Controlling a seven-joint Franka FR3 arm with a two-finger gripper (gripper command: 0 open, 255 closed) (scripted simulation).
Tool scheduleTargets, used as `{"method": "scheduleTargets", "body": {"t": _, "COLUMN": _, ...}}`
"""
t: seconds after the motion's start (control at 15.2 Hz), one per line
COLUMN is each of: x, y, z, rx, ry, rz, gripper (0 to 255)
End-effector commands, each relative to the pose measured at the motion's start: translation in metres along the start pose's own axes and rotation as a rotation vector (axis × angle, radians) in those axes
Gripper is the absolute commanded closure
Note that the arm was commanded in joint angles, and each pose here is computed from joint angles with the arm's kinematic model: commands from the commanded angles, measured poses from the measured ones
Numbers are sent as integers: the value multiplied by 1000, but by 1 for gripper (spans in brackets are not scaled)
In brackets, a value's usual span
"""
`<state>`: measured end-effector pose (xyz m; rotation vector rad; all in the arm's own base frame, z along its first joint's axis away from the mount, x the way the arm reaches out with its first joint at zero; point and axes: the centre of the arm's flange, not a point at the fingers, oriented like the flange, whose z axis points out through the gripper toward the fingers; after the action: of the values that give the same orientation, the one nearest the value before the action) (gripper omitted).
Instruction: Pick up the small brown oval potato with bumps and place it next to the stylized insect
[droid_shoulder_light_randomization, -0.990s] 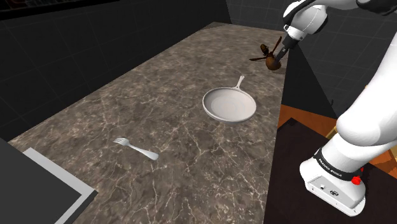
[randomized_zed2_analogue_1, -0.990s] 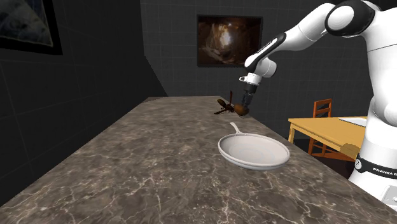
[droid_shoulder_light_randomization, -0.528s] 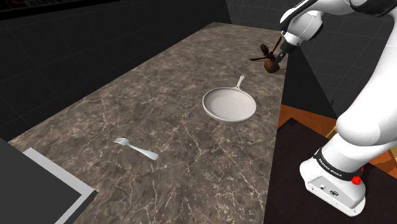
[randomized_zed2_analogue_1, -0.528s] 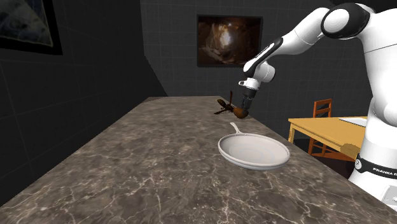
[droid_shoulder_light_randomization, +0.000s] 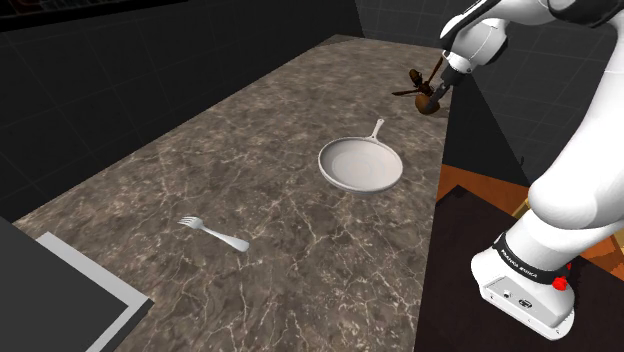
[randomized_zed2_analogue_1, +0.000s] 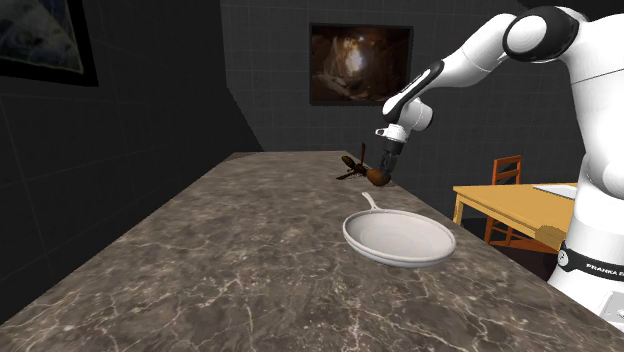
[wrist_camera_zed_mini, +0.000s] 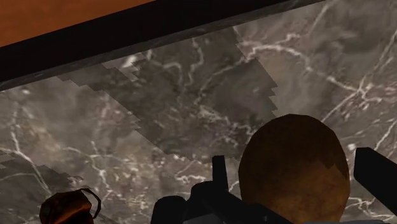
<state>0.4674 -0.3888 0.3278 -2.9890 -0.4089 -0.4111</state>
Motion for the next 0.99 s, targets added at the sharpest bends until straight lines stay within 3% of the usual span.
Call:
{"method": "scheduleTargets", "body": {"t": 0.0, "x": -1, "y": 1, "z": 1, "rx": 0, "ry": -2, "rz": 2, "gripper": 0}}
{"method": "scheduleTargets", "body": {"t": 0.2, "x": 0, "y": 0, "z": 0, "rx": 0, "ry": -2, "rz": 2, "gripper": 0}}
{"method": "scheduleTargets", "body": {"t": 0.46, "x": 0, "y": 0, "z": -50, "rx": 0, "ry": -2, "rz": 2, "gripper": 0}}
{"method": "scheduleTargets", "body": {"t": 0.92, "x": 0, "y": 0, "z": -50, "rx": 0, "ry": -2, "rz": 2, "gripper": 0}}
